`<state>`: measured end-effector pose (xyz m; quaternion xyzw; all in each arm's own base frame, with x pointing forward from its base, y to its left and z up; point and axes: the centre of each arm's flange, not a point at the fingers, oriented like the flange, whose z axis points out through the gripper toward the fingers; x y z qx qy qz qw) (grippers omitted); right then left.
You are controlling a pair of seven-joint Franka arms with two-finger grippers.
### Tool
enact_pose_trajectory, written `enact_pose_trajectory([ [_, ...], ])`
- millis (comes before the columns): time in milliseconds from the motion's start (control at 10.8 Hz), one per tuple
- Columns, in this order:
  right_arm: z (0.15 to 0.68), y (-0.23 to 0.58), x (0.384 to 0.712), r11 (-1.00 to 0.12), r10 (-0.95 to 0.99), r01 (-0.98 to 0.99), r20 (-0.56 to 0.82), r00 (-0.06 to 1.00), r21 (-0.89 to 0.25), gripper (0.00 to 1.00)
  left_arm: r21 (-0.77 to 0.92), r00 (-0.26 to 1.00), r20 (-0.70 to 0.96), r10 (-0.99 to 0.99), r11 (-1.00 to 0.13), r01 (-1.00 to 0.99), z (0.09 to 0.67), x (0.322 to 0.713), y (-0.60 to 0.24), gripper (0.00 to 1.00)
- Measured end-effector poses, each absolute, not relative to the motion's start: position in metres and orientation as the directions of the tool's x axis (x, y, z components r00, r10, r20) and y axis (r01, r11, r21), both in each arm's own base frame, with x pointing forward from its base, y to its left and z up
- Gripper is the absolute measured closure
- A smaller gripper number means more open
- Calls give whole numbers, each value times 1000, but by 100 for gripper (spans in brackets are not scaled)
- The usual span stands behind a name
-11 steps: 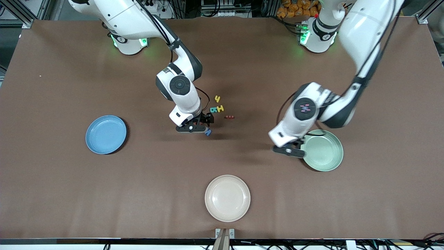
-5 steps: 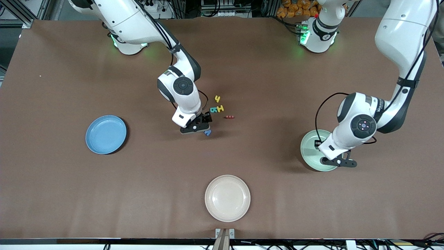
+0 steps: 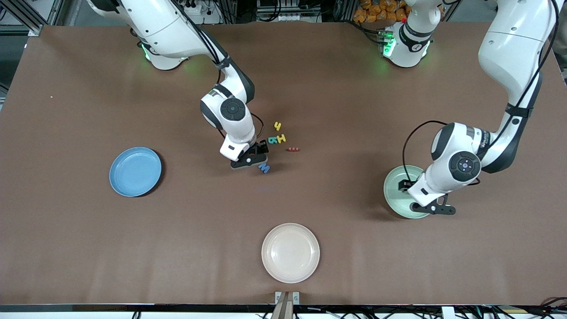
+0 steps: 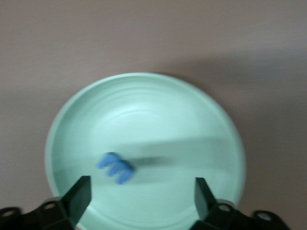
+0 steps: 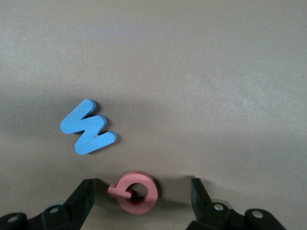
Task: Sort uppercase to blue plate, lowercase to green plate
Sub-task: 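Grasp the pink w with the left gripper while the right gripper lifts the q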
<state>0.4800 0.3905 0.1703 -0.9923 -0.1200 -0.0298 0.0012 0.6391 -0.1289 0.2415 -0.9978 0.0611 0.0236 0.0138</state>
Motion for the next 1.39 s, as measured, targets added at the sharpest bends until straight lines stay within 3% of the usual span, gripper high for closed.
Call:
enact_pose_trajectory([
  [278, 171, 394, 478, -970, 244, 244, 60, 968, 0, 23, 43, 998, -52, 33, -998, 35, 260, 615, -221, 0],
  [371, 173, 395, 478, -970, 244, 245, 63, 968, -2, 37, 53, 993, -64, 103, -993, 107, 263, 601, -256, 0],
  [649, 176, 396, 478, -969, 246, 246, 66, 967, -3, 48, 37, 950, -95, 297, -953, 301, 263, 559, -332, 0],
  [927, 177, 396, 478, -969, 247, 248, 66, 967, -3, 57, -1, 848, -112, 519, -853, 522, 256, 536, -366, 0],
  [1390, 178, 396, 478, -969, 248, 248, 66, 967, -3, 57, -66, 582, -114, 805, -591, 804, 240, 499, -414, 0],
])
